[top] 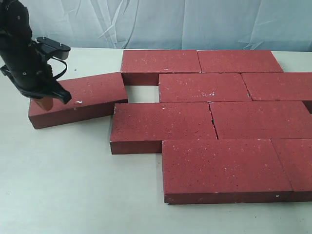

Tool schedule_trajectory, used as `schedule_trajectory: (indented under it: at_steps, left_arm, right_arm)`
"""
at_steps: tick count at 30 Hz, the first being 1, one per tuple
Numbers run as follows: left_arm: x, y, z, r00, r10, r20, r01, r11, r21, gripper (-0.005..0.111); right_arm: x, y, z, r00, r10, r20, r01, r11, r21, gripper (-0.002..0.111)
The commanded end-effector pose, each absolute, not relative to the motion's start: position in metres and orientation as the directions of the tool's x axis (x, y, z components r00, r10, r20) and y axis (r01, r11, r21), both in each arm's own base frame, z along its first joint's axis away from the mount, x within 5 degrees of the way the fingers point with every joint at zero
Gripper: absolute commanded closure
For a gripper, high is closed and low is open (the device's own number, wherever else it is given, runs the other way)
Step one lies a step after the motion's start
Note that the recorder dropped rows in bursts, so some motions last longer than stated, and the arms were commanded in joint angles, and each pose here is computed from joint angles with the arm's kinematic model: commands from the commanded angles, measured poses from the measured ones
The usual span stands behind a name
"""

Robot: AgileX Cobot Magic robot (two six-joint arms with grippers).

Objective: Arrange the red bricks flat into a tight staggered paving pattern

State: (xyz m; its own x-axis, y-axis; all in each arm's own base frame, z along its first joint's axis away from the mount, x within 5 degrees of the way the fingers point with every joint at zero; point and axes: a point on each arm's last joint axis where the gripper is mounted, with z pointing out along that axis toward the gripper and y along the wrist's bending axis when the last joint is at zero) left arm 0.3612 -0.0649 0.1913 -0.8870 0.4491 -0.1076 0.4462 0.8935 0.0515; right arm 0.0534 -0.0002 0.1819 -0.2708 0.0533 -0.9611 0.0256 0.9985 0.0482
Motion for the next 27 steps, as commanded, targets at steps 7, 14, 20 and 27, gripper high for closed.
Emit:
schedule_trajectory:
  at_steps: [7, 14, 20, 27]
  left_arm:
    - [0.347, -0.051, 0.175, -0.844, 0.534, -0.06, 0.536, 0.843, -0.038, 0.107]
    - [0.344, -0.05, 0.156, -0.805, 0.592, -0.017, 0.592, 0.804, -0.049, 0.107]
    - [0.346, -0.043, 0.129, -0.774, 0.632, 0.036, 0.633, 0.774, 0.008, 0.107]
    - [0.354, -0.032, 0.121, -0.825, 0.562, 0.054, 0.563, 0.811, 0.159, 0.107]
  right_arm:
    - [0.053, 0.0, 0.181, -0.261, 0.048, -0.964, 0.019, 0.999, 0.045, 0.109]
    - [0.053, 0.0, 0.181, -0.261, 0.048, -0.964, 0.019, 0.999, 0.045, 0.109]
    - [0.053, 0.0, 0.181, -0.261, 0.048, -0.964, 0.019, 0.999, 0.045, 0.109]
    - [0.053, 0.0, 0.181, -0.261, 0.048, -0.964, 0.019, 0.999, 0.045, 0.109]
